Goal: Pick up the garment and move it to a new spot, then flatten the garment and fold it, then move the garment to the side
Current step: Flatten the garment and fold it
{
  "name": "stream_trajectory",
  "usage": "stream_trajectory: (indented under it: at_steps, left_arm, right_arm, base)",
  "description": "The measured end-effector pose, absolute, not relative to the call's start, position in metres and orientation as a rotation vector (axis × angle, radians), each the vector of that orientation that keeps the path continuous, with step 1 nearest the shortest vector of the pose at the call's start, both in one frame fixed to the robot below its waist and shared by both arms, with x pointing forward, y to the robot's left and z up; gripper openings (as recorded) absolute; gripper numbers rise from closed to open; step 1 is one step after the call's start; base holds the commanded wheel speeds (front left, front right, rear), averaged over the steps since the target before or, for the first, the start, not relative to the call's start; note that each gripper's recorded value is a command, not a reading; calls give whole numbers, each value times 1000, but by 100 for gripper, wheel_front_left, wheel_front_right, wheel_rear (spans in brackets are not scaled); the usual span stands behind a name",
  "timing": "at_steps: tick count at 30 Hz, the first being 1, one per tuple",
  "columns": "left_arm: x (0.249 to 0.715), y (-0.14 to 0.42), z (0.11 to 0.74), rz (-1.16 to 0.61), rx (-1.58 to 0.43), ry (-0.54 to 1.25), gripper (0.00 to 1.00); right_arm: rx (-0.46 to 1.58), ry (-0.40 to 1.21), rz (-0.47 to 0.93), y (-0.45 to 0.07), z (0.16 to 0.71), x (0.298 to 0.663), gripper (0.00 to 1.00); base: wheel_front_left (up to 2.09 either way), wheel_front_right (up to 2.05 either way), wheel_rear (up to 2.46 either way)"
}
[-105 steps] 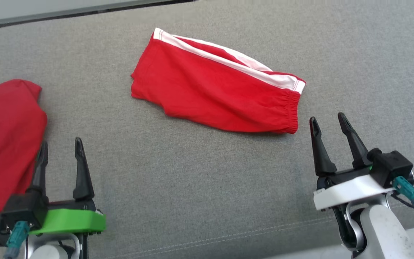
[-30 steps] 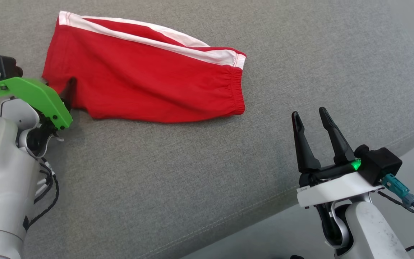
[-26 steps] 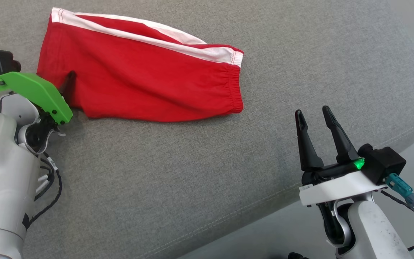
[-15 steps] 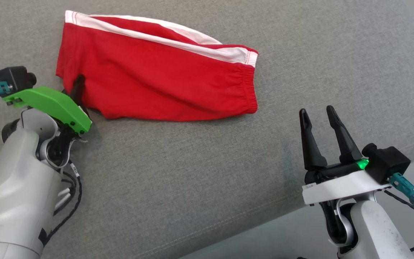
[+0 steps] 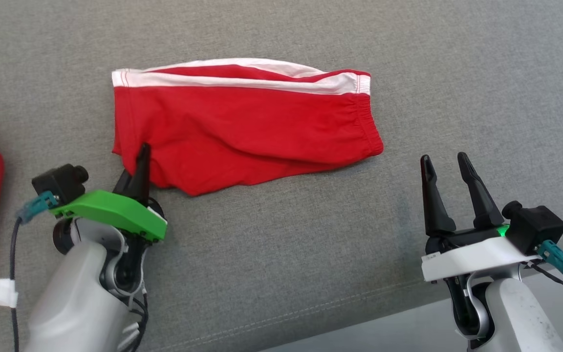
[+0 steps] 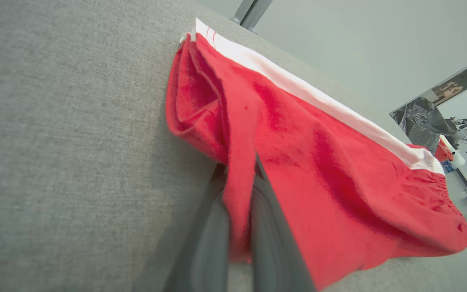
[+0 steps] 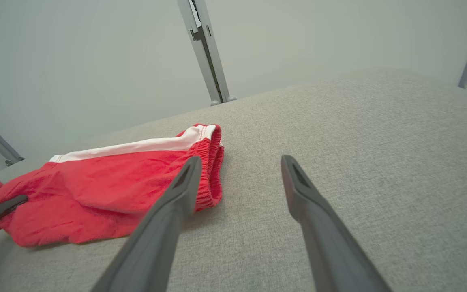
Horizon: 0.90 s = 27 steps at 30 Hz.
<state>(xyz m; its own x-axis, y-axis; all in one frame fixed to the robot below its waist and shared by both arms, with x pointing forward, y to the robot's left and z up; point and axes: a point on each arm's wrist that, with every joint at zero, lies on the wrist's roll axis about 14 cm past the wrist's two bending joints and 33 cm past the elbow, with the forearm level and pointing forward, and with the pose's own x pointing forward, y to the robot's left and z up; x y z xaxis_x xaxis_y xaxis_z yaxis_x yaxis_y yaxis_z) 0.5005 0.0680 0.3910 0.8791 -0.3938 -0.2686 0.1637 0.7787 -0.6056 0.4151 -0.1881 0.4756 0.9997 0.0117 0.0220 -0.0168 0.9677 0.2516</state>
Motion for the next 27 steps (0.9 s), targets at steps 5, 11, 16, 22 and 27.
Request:
stream_trajectory:
  at_steps: [5, 11, 16, 22, 27]
  left_arm:
    - [474, 69, 401, -289, -621, 369, 0]
    - [451, 76, 404, -267, -605, 398, 29]
    - [449, 89, 408, -238, -505, 379, 100]
    - [451, 109, 417, -190, -324, 309, 100]
    - [454, 116, 450, -199, -225, 180, 100]
  right_arm:
    - [265, -21, 40, -179, 477, 414, 100]
    - [274, -27, 69, -171, 481, 414, 100]
    - [280, -25, 83, -168, 482, 411, 100]
    - [261, -35, 71, -176, 487, 408, 100]
    - [219, -58, 70, -183, 497, 406, 100]
  base:
    - [0, 0, 0]
    - [0, 0, 0]
    - [0, 0, 0]
    - [0, 0, 0]
    - [0, 0, 0]
